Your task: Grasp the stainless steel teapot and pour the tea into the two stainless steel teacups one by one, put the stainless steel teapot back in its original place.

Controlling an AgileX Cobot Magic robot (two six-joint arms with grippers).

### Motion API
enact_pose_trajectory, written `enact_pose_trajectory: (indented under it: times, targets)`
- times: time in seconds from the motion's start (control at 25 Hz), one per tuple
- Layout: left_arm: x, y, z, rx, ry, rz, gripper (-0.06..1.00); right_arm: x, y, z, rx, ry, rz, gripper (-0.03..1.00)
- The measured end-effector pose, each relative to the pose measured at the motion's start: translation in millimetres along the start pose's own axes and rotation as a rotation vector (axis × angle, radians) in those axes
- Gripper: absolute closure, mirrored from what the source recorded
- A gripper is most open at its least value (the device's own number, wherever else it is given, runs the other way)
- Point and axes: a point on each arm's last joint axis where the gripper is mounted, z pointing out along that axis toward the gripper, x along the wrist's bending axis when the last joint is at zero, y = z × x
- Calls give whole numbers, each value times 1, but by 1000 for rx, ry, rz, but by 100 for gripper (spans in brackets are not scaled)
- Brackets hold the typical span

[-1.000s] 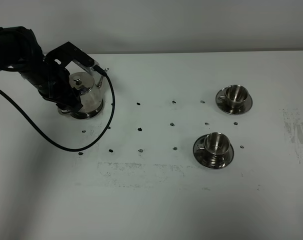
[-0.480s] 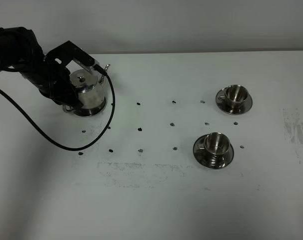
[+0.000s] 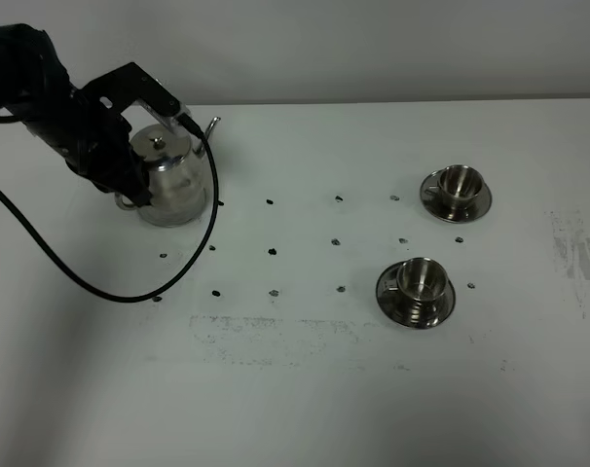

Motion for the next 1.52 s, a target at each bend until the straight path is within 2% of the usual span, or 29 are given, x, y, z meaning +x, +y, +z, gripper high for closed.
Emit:
enact_pose_trajectory:
  times: [0.16,0.4,0.68,1.0,1.24,1.52]
  targets:
    - [-5,0,-25,-4,-4,23,75,0,0,0,0,0,0,66]
    - [-15,9,-28,7,-19,63,75,0,0,0,0,0,0,66]
    - [-24,74,-26,-68,6,185,75,0,0,0,0,0,0,66]
    - [-60,148,12,-122,-8,364,75,0,0,0,0,0,0,66]
    - [-82,173,20,-173,-2,438,75,0,0,0,0,0,0,66]
    - [-98,178,25,-154,20,602,75,0,0,0,0,0,0,66]
